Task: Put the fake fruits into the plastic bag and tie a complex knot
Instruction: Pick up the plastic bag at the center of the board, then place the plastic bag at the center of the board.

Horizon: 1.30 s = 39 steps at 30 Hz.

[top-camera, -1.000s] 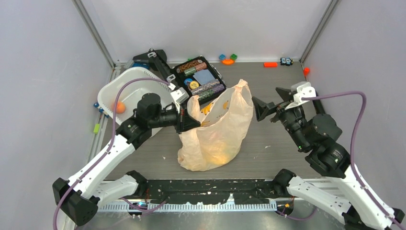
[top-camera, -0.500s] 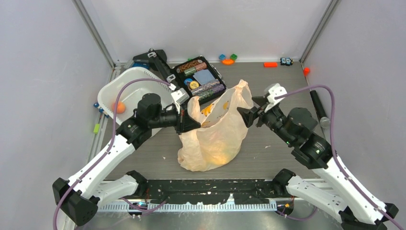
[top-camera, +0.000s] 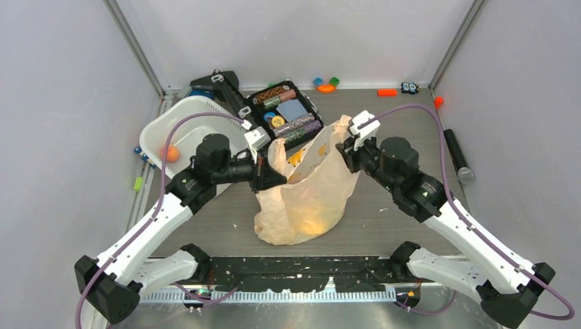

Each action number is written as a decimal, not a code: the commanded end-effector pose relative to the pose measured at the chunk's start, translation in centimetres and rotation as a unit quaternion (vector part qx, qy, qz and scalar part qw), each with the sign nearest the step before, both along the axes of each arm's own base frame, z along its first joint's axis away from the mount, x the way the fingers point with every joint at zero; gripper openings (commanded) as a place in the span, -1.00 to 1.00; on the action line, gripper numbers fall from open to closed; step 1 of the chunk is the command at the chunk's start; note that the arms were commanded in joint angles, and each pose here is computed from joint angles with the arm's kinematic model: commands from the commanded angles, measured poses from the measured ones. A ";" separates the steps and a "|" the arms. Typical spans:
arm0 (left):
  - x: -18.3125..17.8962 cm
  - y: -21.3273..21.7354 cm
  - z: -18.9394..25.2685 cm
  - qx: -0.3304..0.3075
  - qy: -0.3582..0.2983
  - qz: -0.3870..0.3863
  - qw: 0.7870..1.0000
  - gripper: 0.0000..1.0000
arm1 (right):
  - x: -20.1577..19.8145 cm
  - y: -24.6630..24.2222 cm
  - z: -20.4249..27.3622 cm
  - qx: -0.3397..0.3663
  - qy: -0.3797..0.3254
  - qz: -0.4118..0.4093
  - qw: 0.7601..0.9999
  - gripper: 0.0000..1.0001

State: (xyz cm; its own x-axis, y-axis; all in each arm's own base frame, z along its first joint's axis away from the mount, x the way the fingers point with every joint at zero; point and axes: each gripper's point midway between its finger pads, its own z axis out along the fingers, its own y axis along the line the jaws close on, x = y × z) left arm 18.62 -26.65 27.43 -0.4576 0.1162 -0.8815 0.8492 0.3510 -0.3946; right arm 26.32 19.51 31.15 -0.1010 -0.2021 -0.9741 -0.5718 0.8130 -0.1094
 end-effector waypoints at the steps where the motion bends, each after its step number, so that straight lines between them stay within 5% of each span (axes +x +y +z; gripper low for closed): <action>1: 0.5 1.2 3.2 -0.010 -0.056 0.021 0.998 -1.00 | -1.7 -0.5 7.6 0.096 -0.053 0.011 0.994 -0.86; 7: 0.8 2.7 4.4 -0.013 -0.080 0.042 0.996 -1.00 | -6.2 -2.5 12.6 0.197 -0.098 0.043 0.975 -0.90; 21: 1.3 2.6 3.4 -0.001 -0.055 0.039 0.998 -1.00 | -6.2 0.3 5.8 0.161 -0.068 0.103 0.979 -0.84; 23: 1.5 2.6 3.3 0.002 -0.050 0.041 0.998 -1.00 | -6.4 0.3 5.7 0.162 -0.070 0.105 0.979 -0.63; 30: 1.6 2.7 3.3 0.001 -0.048 0.043 0.998 -1.00 | -8.3 -1.7 6.5 0.180 -0.078 0.097 0.976 0.58; 39: 1.2 2.7 3.6 -0.004 -0.052 0.037 0.998 -1.00 | -7.0 -4.6 2.0 0.126 -0.040 0.009 0.991 0.90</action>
